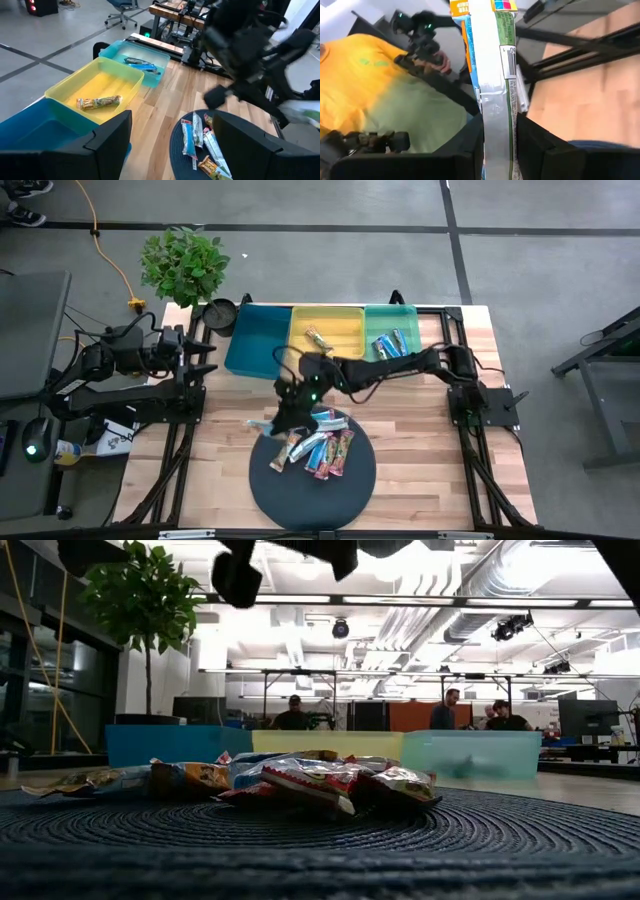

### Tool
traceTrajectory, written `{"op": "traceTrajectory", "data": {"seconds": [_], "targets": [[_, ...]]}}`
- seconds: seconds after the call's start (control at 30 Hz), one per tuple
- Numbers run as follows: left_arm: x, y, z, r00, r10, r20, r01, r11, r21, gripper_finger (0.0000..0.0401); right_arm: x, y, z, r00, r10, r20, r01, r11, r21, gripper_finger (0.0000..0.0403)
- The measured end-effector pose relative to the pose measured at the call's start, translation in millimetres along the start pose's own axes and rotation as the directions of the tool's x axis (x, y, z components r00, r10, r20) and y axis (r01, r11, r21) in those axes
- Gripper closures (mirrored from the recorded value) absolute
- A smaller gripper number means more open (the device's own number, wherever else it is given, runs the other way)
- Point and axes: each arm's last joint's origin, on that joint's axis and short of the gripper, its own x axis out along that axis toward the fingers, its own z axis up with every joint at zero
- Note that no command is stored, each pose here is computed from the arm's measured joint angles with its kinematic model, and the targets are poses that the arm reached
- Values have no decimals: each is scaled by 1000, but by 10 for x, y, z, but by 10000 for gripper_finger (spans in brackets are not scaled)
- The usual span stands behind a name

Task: Pick and place Granola Bars by type
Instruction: Put the yellow granola bar into the yellow bin

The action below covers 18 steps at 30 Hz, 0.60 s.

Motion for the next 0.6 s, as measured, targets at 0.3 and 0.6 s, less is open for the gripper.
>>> {"op": "traceTrajectory", "data": {"seconds": [0.3, 0.6], "targets": [[-1, 1, -3, 1000, 1, -4, -1, 1000, 0, 128, -643, -492, 349, 988, -128, 88, 129, 992, -8, 342], [0, 1, -5, 1000, 1, -5, -1, 1000, 0, 128, -1608, -788, 537, 875, -476, 93, 475, 879, 31, 344]]}}
